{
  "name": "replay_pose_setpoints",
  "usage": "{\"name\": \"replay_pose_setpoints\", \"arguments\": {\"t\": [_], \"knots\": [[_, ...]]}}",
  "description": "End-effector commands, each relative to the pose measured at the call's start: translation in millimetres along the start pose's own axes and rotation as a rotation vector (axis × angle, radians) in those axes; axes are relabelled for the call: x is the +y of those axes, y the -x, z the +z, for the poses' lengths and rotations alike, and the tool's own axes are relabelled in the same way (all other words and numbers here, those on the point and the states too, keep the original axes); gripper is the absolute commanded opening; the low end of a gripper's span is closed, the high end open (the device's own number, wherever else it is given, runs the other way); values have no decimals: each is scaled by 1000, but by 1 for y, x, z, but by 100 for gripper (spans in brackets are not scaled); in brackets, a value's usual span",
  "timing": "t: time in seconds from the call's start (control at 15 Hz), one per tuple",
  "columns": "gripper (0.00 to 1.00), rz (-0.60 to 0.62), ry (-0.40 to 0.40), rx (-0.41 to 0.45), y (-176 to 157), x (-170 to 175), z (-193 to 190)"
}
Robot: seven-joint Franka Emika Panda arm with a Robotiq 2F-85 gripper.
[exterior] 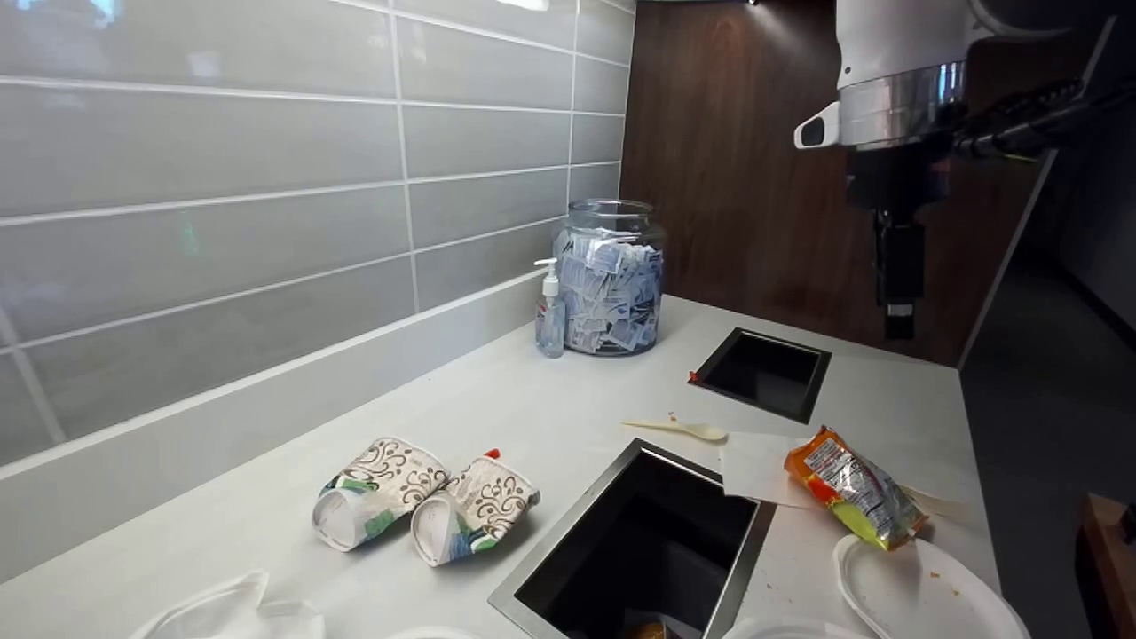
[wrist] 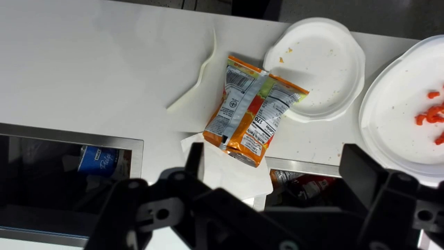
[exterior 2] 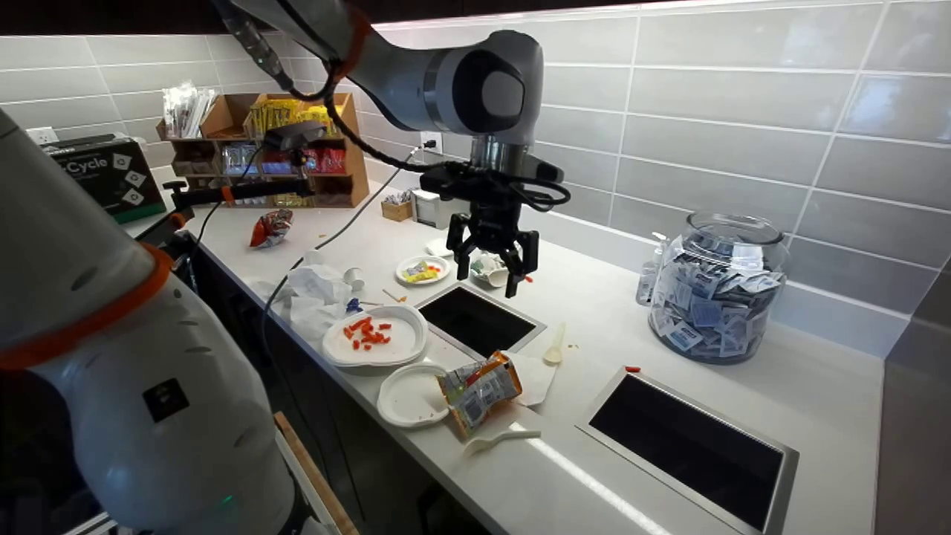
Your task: Put the orange packet in the left bin
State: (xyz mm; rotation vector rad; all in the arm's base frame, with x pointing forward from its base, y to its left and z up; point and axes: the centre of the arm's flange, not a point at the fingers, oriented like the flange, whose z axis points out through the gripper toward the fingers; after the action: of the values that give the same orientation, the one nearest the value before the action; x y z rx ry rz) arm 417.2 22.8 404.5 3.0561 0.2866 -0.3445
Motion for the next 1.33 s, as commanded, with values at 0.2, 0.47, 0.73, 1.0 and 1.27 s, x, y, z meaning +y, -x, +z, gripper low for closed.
{"name": "replay_pose_setpoints", "arguments": {"t": [0.2, 0.47, 0.73, 1.0, 1.27], "knots": [[100, 41, -120, -114, -10, 15, 20], [100, 12, -187, -193, -6, 27, 58], [100, -43, -171, -141, -7, 30, 85], [100, -65, -185, -89, -12, 29, 110], [100, -68, -191, -51, -19, 28, 134]]}}
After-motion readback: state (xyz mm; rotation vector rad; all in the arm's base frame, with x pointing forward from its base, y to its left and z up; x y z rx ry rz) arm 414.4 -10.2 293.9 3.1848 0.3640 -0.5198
